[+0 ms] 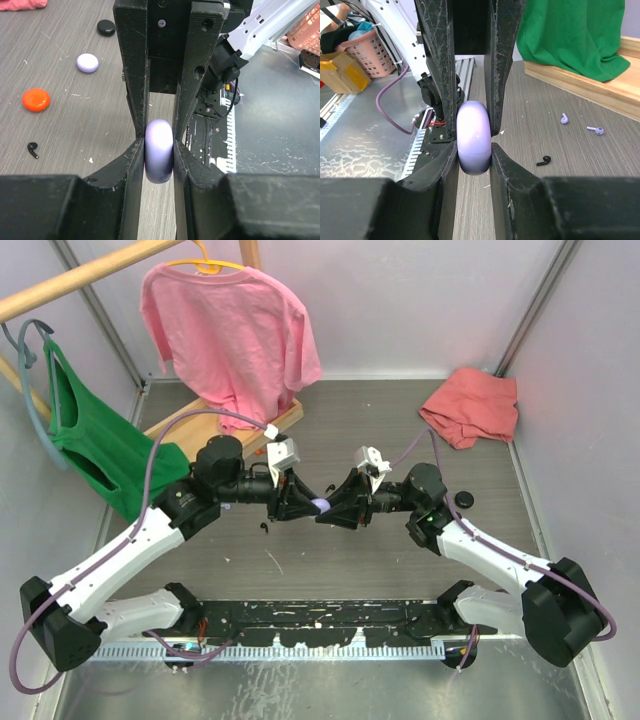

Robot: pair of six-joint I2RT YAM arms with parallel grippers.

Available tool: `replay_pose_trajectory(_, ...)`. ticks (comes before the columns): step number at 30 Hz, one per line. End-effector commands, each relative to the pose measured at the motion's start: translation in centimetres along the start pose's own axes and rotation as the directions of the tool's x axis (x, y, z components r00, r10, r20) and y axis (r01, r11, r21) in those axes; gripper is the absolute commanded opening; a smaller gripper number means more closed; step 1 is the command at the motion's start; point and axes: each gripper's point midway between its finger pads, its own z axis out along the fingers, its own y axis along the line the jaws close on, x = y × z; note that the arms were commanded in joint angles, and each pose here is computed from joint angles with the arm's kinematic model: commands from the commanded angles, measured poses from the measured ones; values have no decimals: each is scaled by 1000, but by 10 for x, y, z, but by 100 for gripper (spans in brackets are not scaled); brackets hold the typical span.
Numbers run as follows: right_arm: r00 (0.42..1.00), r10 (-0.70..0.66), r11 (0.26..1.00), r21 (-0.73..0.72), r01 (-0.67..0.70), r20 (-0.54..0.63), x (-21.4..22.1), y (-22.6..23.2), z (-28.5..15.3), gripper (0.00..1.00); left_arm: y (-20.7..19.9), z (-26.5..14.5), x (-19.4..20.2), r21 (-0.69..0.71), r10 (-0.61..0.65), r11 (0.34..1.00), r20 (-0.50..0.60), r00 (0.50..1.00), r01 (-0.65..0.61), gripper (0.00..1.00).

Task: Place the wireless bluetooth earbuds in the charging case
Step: Pick up the charging case at the center of the board, then open the charging case.

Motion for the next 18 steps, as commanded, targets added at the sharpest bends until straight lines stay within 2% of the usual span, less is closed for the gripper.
replay_pose_trajectory(1,997,-61,997,-39,62,38,-21,6,3,4,-8,-8,-26,-3,88,996,90,992,-88,31)
replay_pose_trajectory(7,996,-73,997,-34,75,52,-24,8,3,1,-4,-13,-20,-51,71,996,103,992,-66,52)
replay_pose_trajectory(12,995,-77,997,-25,79,64,-27,8,2,1,1,-14,-16,-87,53,995,120,991,-43,59)
replay_pose_trajectory(18,995,-75,997,-31,77,68,-28,9,3,1,13,-12,-15,-147,17,989,134,991,3,63)
